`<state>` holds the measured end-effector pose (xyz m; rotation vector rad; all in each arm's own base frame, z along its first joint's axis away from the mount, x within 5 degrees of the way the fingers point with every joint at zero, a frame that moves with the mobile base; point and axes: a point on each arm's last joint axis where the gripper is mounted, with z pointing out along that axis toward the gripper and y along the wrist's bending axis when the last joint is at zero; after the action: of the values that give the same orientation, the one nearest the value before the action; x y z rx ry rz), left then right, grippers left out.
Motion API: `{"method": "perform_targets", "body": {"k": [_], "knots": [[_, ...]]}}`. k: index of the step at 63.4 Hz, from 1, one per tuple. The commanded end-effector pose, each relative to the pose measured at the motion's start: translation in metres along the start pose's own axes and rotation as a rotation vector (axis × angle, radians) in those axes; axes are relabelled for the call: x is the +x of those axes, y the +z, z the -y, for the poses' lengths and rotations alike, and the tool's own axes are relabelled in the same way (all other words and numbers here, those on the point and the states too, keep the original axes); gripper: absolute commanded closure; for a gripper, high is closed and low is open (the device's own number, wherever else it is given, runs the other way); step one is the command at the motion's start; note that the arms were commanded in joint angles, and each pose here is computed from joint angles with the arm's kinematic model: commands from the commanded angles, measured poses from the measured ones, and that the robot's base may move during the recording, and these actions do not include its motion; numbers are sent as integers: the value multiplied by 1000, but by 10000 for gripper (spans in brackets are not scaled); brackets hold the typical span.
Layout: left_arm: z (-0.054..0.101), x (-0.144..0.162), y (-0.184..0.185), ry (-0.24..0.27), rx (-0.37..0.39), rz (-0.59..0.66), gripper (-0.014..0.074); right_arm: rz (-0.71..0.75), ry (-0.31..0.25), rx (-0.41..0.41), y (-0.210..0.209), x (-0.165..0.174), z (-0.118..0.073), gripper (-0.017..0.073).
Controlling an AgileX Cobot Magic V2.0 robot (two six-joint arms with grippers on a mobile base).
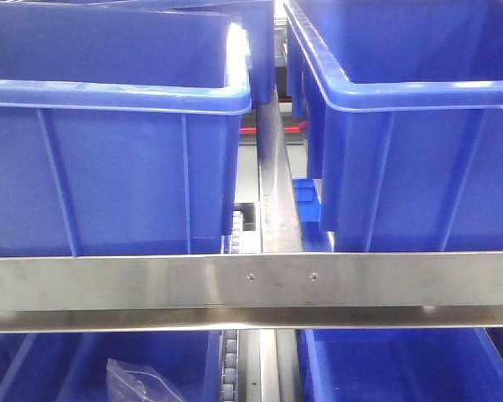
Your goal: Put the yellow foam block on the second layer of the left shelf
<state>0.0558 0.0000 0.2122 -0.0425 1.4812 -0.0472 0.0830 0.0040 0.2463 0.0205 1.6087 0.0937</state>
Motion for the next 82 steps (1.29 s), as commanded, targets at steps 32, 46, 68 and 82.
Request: {"method": "perform_targets", "body": {"k": [32, 46, 68, 82], "knots": [[0, 1, -1, -9, 8, 71, 470, 205, -22, -7, -29, 30, 3, 505], [0, 1, -1, -9, 8, 71, 470, 214, -22, -5, -29, 29, 3, 505], [0, 1, -1, -9, 8, 71, 470, 215, -22, -5, -29, 29, 3, 505], [0, 1, -1, -9, 8, 71, 470, 215, -22, -5, -29, 29, 3, 505]]}}
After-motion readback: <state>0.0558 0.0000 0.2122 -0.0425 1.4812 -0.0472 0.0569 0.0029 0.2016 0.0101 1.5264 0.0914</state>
